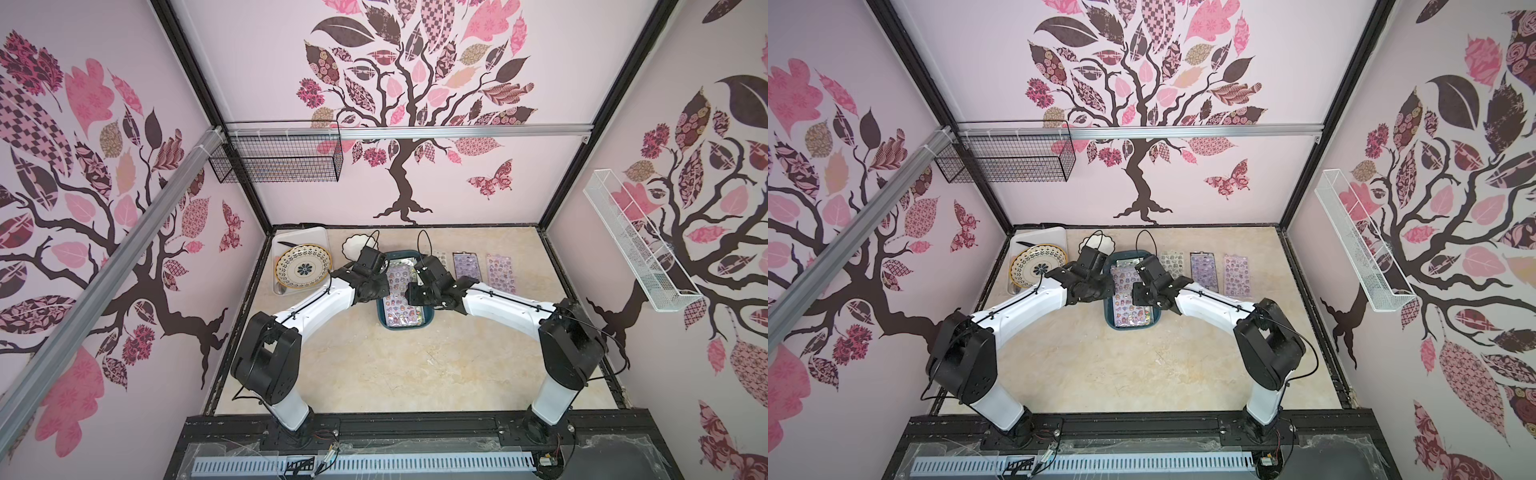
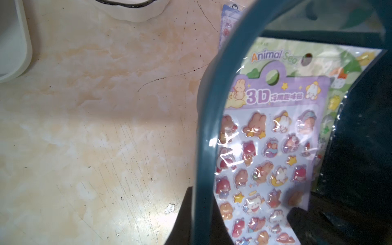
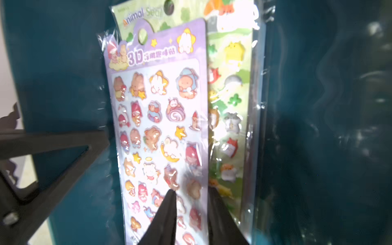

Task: Take the stickers out of the storage box
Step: Pick up the sticker from the storage box.

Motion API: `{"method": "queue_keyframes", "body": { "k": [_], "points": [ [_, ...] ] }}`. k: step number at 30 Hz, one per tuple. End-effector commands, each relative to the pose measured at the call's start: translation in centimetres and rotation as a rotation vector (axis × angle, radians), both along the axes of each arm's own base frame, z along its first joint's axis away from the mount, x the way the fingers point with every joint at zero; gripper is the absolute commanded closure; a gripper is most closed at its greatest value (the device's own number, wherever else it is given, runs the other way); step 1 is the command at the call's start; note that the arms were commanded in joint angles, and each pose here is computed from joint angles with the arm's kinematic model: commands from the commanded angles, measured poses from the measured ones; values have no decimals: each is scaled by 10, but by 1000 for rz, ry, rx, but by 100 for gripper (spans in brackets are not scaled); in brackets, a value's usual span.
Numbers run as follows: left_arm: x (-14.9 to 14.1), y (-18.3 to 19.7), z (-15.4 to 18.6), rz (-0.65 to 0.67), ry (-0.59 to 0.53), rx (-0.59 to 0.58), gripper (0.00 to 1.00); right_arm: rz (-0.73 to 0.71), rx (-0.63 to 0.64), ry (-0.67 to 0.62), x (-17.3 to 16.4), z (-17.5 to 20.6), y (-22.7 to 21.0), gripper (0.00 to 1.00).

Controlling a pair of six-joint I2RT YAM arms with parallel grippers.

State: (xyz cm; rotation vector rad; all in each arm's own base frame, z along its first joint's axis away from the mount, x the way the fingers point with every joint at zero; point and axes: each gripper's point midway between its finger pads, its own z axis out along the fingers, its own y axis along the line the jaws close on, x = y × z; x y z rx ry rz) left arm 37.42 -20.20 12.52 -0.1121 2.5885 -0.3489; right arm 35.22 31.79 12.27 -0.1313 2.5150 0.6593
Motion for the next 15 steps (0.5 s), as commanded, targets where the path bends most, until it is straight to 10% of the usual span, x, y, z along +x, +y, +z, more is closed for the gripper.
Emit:
{"method": "queue_keyframes", "body": {
  "k": [1, 15],
  "points": [
    [12, -11, 28, -12, -79, -57, 100, 97, 165, 8, -12, 28, 16, 74],
    [13, -11, 24, -15, -68, -51, 100, 168, 309, 20, -27, 38, 19, 83]
  ]
}}
